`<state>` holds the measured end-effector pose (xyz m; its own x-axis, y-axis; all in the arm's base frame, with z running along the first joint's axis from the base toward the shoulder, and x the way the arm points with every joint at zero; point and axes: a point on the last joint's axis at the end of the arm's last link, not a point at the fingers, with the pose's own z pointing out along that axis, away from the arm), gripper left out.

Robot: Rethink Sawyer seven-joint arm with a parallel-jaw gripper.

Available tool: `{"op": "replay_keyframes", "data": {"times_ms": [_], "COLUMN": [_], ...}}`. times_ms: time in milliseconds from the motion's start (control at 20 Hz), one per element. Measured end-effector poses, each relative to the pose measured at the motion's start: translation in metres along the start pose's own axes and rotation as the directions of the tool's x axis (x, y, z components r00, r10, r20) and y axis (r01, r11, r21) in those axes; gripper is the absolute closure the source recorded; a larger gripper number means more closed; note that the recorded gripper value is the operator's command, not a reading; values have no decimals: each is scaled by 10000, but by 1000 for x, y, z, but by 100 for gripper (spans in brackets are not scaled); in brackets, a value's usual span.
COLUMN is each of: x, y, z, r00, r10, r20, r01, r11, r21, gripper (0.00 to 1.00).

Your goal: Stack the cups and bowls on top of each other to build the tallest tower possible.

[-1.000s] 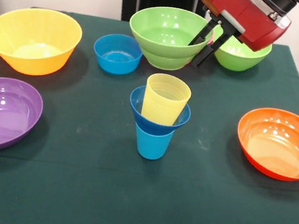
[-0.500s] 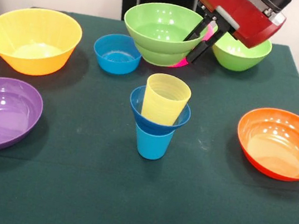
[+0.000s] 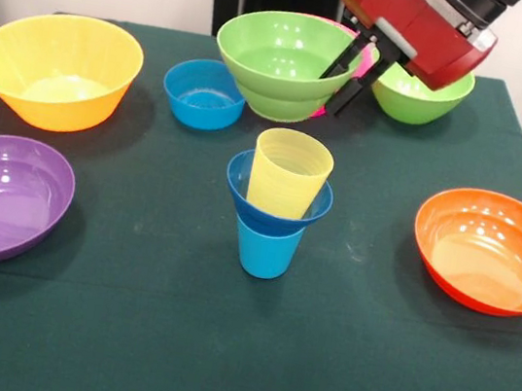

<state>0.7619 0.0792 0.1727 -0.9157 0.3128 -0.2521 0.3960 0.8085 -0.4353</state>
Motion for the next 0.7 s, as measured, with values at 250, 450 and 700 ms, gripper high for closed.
{"op": "replay_keyframes", "data": {"times_ms": [250,450,700], "x": [2,4,5], "y": [7,12,16], "z": [9,17,26], "r00": [10000,9999,9999], "r10": [-8,-25,-41], "r20": [-69,-138,-141], "r01": [7,24,41], "r11": [10000,10000,10000], "r21": [-49,-66,-13], "gripper": [100,100,100]}}
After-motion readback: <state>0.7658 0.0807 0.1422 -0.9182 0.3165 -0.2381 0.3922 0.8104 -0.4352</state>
